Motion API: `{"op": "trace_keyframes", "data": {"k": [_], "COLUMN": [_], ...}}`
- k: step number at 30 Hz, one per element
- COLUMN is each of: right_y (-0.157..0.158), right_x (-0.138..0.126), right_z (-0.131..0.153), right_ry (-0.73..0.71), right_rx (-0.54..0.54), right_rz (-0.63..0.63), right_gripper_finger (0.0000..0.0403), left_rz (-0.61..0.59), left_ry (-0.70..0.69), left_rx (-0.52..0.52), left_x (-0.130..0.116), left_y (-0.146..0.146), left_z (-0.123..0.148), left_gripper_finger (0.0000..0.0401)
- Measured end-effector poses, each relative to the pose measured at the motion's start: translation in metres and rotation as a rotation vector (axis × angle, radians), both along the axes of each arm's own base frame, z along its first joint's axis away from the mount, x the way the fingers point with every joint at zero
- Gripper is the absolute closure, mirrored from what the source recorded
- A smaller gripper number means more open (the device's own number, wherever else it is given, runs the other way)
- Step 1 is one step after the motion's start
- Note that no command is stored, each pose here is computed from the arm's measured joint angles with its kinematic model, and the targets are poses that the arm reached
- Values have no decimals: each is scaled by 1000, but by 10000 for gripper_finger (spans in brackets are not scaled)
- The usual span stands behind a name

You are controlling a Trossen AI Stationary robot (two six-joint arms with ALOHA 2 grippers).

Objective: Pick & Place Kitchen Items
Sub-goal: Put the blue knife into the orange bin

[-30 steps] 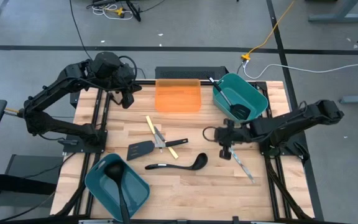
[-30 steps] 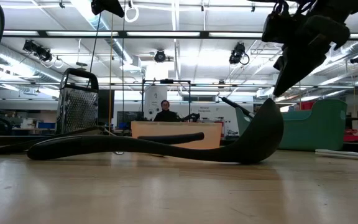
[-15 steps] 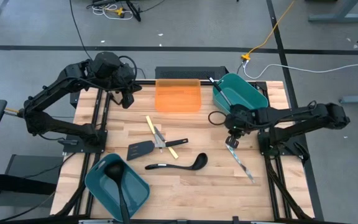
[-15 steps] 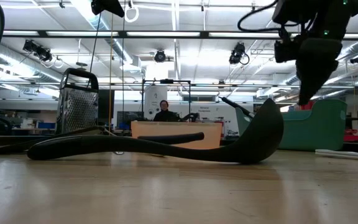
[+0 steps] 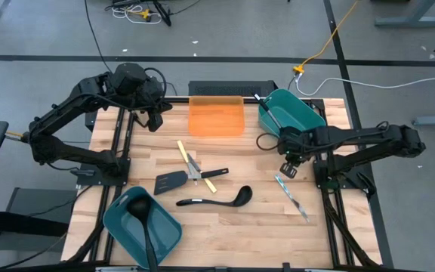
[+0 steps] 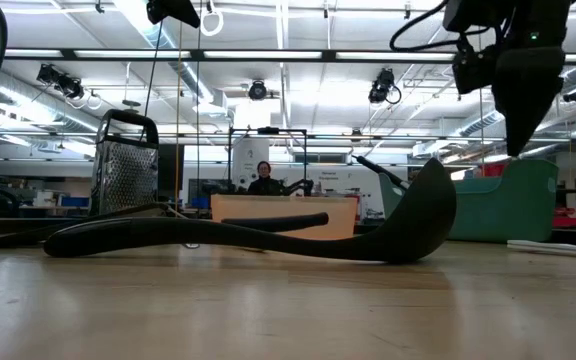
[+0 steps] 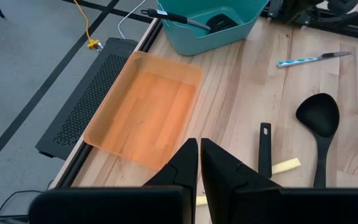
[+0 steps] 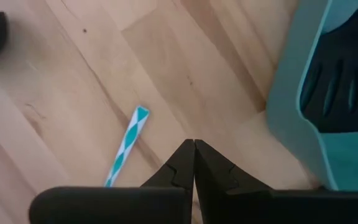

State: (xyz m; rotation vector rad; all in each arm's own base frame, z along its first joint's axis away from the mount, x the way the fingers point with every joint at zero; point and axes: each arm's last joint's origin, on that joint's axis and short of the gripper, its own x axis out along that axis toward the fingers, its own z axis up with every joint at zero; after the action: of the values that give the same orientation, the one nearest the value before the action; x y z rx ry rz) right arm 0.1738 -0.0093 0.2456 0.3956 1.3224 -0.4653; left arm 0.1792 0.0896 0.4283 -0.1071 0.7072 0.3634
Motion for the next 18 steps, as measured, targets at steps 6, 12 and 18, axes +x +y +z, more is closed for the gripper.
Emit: {"op": "trace_keyframes", "data": {"k": [6, 12, 18], "right_y": [6, 12, 14], "right_x": [-3, -6, -10], "right_z": [5, 8, 5], "right_ry": [-2, -14, -14], "right_rx": [43, 49, 91], "right_rz": [-26, -23, -39], "right_gripper_finger": [389, 389, 389], "left_rz": [0, 0, 0], "left_ry": [0, 0, 0], "left_rx": [0, 0, 0], "left_x": [0, 0, 0], "left_y": [0, 0, 0], "left_z": [0, 0, 0], "left_gripper_finger": [379, 379, 379]}}
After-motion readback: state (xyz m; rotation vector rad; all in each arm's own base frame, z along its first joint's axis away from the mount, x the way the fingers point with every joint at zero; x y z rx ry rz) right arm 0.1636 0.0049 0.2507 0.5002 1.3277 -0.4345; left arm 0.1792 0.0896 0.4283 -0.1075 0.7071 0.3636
